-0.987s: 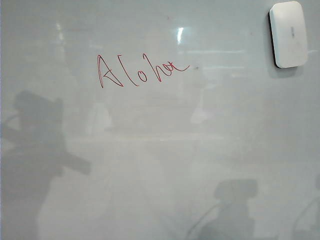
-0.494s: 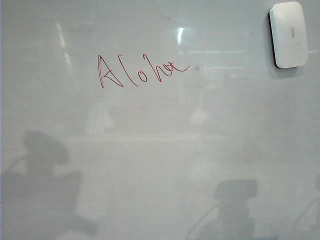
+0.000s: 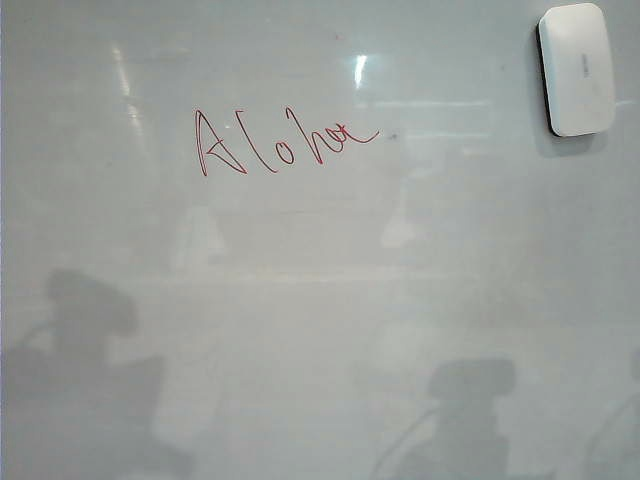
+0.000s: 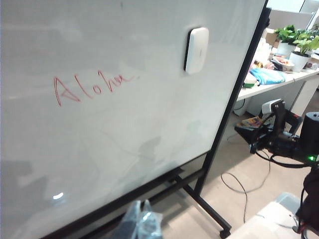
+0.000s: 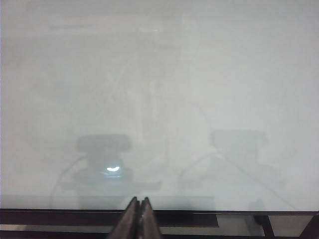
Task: Grab the whiteboard eraser that is attached to the surface of the whiteboard and use it to clean the writing on the whiteboard.
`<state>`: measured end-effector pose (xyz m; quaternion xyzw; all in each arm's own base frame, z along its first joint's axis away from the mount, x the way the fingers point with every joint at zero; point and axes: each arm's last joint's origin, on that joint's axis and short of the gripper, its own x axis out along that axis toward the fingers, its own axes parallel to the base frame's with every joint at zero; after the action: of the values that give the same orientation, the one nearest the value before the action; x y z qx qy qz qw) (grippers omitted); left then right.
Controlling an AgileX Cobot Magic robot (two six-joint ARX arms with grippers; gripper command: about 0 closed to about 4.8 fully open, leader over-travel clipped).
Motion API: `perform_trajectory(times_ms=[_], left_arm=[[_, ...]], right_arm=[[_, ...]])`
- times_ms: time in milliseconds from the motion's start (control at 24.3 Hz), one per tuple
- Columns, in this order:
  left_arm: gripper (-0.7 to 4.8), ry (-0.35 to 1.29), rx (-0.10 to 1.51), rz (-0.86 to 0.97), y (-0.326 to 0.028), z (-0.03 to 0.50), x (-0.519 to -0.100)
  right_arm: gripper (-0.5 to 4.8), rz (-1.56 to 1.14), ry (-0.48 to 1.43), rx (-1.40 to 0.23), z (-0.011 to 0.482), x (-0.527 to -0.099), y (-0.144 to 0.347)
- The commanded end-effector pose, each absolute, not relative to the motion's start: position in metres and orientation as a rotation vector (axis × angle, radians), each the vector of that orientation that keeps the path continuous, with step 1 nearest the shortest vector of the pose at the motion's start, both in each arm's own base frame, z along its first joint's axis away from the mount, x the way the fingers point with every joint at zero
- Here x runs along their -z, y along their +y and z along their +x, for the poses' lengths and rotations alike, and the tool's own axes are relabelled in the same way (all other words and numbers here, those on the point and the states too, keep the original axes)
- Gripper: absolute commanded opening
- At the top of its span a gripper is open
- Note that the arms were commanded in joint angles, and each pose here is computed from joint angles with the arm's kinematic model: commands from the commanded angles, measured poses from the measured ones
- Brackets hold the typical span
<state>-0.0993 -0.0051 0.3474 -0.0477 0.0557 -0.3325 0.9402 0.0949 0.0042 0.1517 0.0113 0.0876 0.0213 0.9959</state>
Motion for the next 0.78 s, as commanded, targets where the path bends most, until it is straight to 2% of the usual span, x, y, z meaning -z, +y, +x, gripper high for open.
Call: perform_trajectory(times_ms=[41,206,494,658,781], left_arm=[[-0.04,0.143,0.646,-0.102,-0.004,-0.099,-0.345],[-0.04,0.151,0.571,-0.101,-0.003,-0.098,-0.344],[-0.04,0.149,0.566,-0.098,-0.002,-0.098,-0.344],[-0.04,0.128,0.569,-0.052,-0.002,-0.097,-0.345],[-0.04,0.129,0.57,-0.054,-0.002,-0.097,-0.345]], right_arm=[[-0.05,0.026,0.159,-0.041,0.095,-0.154,0.004],[-0.05,0.026,0.157,-0.041,0.095,-0.155,0.004],[-0.05,0.04,0.158,-0.044,0.095,-0.155,0.004],[-0.05,0.215,0.146,-0.032,0.094,-0.159,0.004],[-0.06,0.402,0.104,-0.063,0.09,-0.179,0.005]])
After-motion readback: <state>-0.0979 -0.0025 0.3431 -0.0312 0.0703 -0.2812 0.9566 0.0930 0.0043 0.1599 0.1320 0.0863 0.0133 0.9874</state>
